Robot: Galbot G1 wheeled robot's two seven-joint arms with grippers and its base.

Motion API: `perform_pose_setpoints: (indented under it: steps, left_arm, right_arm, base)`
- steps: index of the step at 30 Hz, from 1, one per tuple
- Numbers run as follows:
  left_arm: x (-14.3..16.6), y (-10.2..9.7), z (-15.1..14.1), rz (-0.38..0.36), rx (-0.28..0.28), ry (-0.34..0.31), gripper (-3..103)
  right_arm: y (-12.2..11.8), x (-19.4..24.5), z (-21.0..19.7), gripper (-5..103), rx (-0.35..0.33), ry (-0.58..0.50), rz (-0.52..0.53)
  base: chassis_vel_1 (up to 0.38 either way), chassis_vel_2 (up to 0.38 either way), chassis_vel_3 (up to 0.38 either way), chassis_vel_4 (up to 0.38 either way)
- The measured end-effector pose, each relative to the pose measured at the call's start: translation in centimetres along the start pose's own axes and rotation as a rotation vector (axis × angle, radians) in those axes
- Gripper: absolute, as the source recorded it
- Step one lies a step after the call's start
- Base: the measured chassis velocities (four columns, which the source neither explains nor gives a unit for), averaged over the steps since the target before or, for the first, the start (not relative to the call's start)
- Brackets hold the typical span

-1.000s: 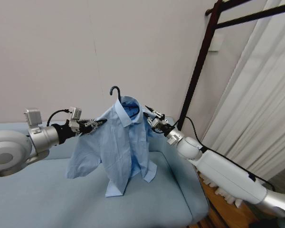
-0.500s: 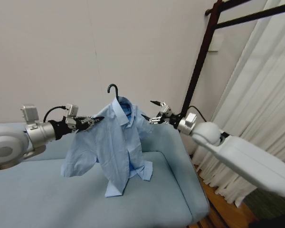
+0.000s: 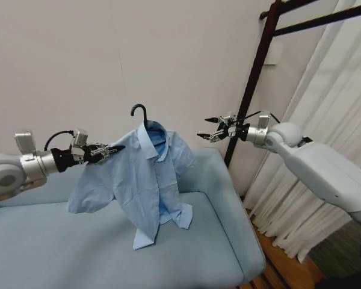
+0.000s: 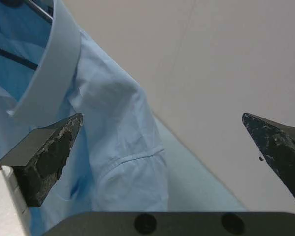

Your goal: Pick up the clothes from the sofa and hang them on the clothes hanger.

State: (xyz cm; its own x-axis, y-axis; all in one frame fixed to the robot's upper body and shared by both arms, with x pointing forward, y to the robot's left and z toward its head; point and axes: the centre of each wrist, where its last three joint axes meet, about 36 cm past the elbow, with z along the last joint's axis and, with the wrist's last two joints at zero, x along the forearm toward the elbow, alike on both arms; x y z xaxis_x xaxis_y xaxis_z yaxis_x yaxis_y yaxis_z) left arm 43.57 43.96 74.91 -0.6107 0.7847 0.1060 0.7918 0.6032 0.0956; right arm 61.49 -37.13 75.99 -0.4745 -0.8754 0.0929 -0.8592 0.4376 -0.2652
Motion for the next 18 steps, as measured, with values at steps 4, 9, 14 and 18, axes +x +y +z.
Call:
perform_pose_setpoints:
  steps: [4,9,14,18]
  left_arm:
    - [1.3,2.0,0.4,0.084,-0.010,-0.003,8]
    - [2.4,3.3,0.9,0.142,-0.020,-0.018,8]
    - [2.5,3.5,1.0,0.180,-0.024,-0.020,8]
    - [2.5,3.4,0.7,0.195,-0.029,-0.022,8]
  right_arm:
    - [-0.8,-0.1,-1.1,100,-0.093,0.025,-0.055]
    - [-1.1,-1.4,-3.4,100,-0.120,0.050,-0.102]
    - [-1.1,-3.3,-5.0,100,-0.094,0.117,-0.176]
    - [-1.4,-5.5,-5.0,100,-0.077,0.212,-0.249]
  base:
    - [0.000,0.000,0.000,0.000]
    - [0.000,0.000,0.000,0.000]
    - [0.000,0.000,0.000,0.000]
    - [0.000,0.000,0.000,0.000]
